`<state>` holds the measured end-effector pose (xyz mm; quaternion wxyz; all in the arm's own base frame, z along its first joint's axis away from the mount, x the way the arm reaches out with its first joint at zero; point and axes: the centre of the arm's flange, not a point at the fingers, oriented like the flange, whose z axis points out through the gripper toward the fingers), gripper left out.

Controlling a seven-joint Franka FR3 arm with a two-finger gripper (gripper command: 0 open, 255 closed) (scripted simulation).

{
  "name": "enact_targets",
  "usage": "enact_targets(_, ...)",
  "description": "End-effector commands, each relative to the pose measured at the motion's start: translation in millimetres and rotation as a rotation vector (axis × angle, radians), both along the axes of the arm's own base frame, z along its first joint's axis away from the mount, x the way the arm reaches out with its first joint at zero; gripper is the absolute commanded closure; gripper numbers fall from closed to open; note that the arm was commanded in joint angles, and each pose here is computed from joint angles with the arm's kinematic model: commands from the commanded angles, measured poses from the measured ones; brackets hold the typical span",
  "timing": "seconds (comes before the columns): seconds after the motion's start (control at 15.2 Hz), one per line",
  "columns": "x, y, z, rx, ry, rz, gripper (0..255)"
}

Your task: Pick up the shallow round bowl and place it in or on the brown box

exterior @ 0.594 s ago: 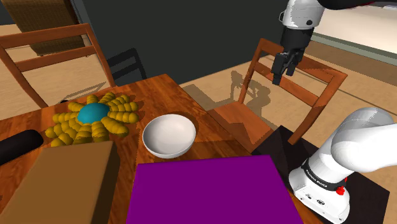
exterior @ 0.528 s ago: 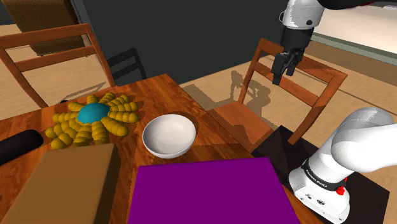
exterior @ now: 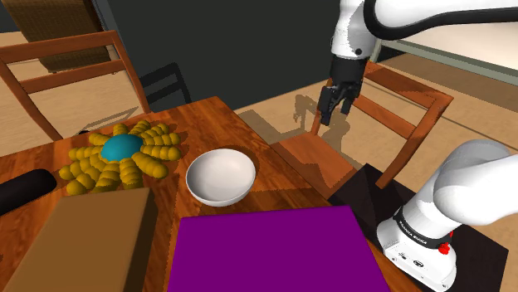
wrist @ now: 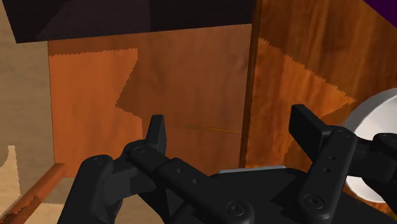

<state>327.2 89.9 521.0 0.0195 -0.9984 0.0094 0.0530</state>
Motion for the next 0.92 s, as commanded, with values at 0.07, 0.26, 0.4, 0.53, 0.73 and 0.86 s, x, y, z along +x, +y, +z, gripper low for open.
enact_targets(0.07,17.5,27.7,-18.0,0.023,-0.003,-0.01,0)
enact_targets(0.26,36.6,54.3,-35.1,0.045,-0.004,-0.019,0)
enact_targets(0.4,49.5,72.1,-46.2,0.059,-0.005,-0.025,0)
enact_targets(0.53,62.5,90.0,-57.1,0.074,-0.006,-0.031,0)
enact_targets(0.73,82.2,117.0,-72.8,0.096,-0.008,-0.04,0)
enact_targets(0.86,95.5,135.0,-82.9,0.11,-0.009,-0.047,0)
